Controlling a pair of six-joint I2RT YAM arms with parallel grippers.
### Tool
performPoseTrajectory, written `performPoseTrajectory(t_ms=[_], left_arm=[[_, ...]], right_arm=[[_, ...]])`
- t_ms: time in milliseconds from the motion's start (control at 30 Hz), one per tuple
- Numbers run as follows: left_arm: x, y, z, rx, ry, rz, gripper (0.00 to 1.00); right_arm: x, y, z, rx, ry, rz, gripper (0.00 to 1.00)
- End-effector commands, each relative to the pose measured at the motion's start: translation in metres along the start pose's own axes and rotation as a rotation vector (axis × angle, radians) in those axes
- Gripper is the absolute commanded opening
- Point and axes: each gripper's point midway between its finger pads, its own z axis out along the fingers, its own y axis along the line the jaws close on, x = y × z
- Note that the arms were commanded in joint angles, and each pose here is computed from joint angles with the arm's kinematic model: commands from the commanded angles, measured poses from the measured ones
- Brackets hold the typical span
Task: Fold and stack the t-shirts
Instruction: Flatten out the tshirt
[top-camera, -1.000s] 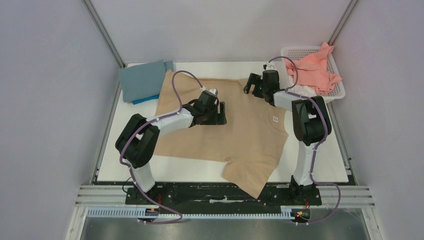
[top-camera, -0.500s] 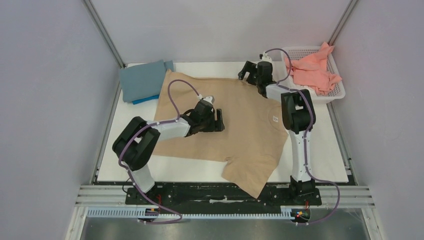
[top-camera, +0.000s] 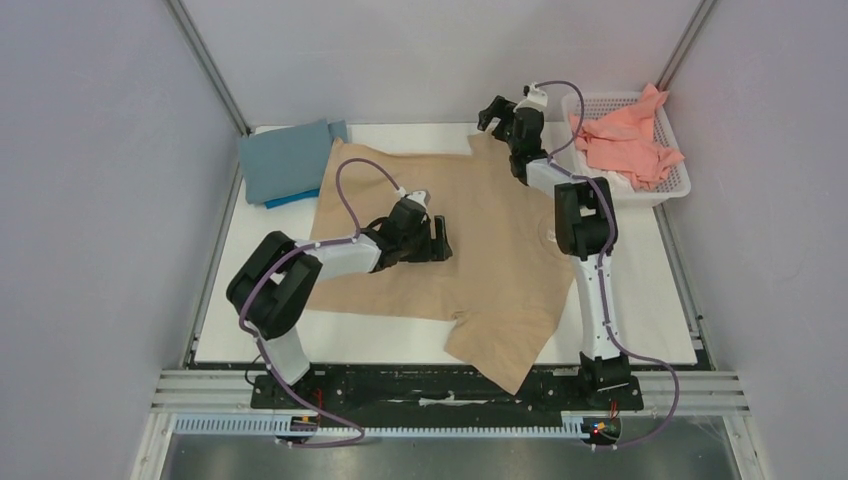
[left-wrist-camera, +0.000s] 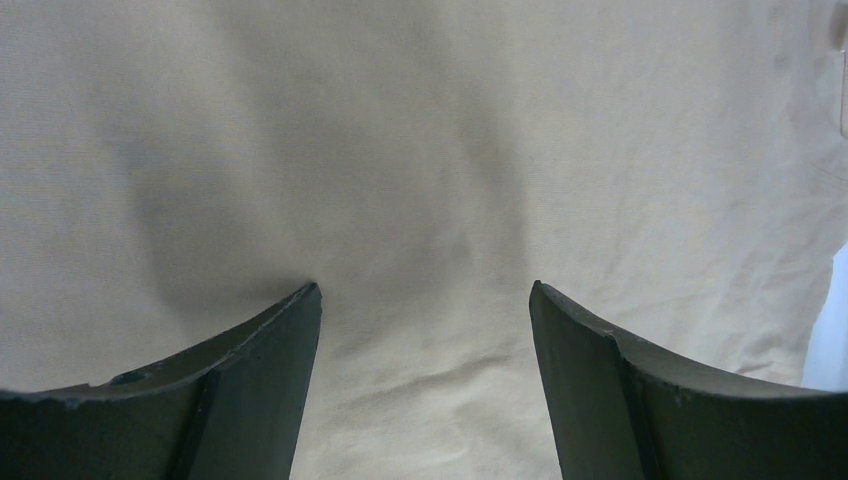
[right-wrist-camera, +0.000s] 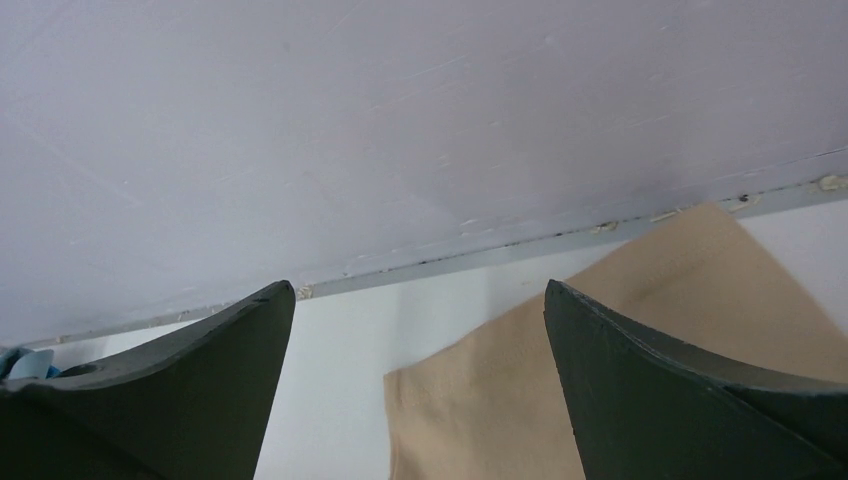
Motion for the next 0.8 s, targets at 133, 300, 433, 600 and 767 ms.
performPoseTrajectory(t_ms=[133, 300, 433, 600, 767], left_arm=[[-0.016, -0.01, -0.023, -0.048, 0.031, -0.016, 0.84], [-0.02, 0.034, -0.078, -0.267, -0.075, -0.083, 0.84], [0.003, 0.1, -0.141, -0.531, -0.175, -0.197, 0.86], [0.036, 0.176, -0.205, -0.746, -0.279, -0.414, 0.87], [0.063, 0.222, -0.217, -0.816, -0.308, -0.585, 0.85]], right_arm=[[-0.051, 0.038, -0.12, 0.053, 0.221, -0.234, 0.98], [-0.014, 0.016, -0.243, 0.147, 0.361, -0.291, 0.98], [0.007, -0.006, -0.313, 0.176, 0.378, -0.25, 0.98], [0.02, -0.021, -0.36, 0.175, 0.396, -0.255, 0.98], [0.029, -0.03, -0.377, 0.179, 0.416, -0.266, 0.98]])
